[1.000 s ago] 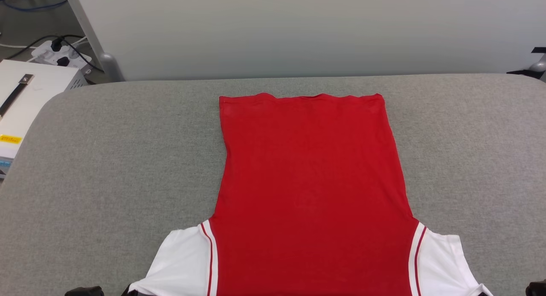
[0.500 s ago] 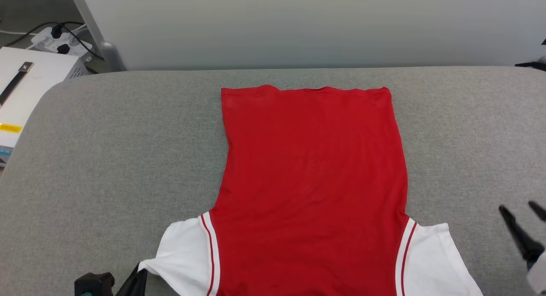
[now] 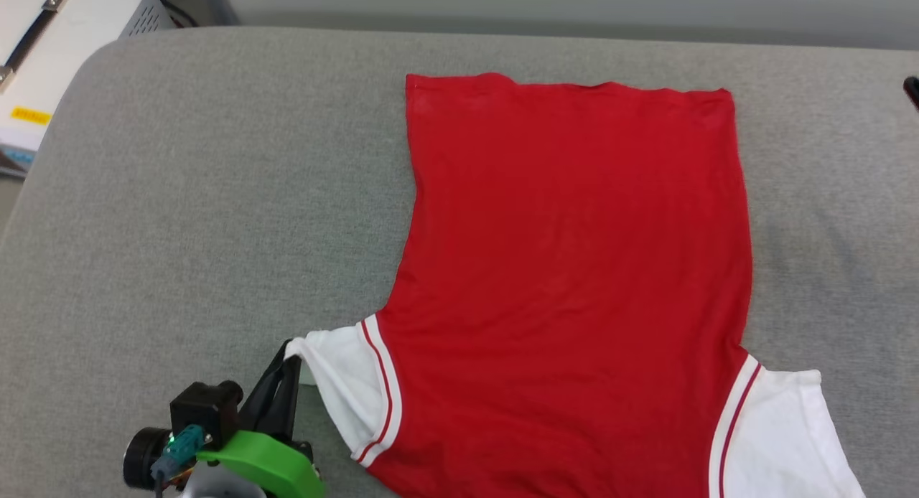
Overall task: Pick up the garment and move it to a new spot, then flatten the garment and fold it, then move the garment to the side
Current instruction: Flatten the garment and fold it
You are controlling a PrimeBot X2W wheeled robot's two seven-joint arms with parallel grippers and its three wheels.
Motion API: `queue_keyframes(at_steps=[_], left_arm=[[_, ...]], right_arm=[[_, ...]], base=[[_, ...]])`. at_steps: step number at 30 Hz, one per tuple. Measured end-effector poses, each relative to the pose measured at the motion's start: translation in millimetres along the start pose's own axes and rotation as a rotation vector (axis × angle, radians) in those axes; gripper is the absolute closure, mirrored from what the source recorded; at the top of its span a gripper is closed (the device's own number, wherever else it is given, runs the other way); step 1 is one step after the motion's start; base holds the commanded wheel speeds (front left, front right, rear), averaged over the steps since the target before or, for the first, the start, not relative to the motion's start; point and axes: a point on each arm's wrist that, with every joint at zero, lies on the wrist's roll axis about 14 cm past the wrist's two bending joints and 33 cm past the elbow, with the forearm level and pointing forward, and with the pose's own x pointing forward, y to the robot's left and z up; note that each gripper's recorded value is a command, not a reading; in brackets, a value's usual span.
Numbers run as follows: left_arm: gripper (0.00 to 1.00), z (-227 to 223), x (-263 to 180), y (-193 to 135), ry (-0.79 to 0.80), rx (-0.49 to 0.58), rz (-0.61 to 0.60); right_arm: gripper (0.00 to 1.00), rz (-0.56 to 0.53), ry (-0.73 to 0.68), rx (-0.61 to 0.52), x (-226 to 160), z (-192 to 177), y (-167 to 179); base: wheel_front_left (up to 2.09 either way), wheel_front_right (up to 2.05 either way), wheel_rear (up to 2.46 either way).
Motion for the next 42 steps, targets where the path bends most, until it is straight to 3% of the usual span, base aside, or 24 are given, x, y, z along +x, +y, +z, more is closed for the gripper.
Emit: queue_keyframes(at_steps=[3, 11, 20, 28, 29, 30, 42], left_arm=[[1.0, 1, 10, -5, -0.008, -0.005, -0.003], [1.0, -8, 31, -9, 0.002, -0.017, 0.007], [1.0, -18, 45, 1, 0.02, -0.01, 0.043], [1.0, -26, 44, 15, 0.039, -0.014, 0.099], [1.0, -27, 43, 17, 0.039, -0.013, 0.103], [1.0, -26, 43, 18, 0.037, -0.018, 0.109], [1.0, -19, 28, 30, 0.009, -0.023, 0.144]], right_arm=[[0.0, 0.03, 0.142, -0.008, 31, -4, 3], [0.0, 0.075, 0.548, 0.05, 98, -57, 11], [0.0, 0.09, 0.739, 0.062, 157, -118, 32], [0.0, 0.119, 0.834, 0.101, 180, -172, 48], [0.54, 0.118, 0.832, 0.103, 182, -173, 48], [1.0, 0.114, 0.827, 0.103, 184, -173, 46], [1.0, 0.147, 0.652, 0.068, 174, -128, 57]], base=[[0.0, 0.0, 0.0], [0.0, 0.0, 0.0], [0.0, 0.0, 0.0], [0.0, 0.0, 0.0], [0.0, 0.0, 0.0], [0.0, 0.0, 0.0], [0.0, 0.0, 0.0]])
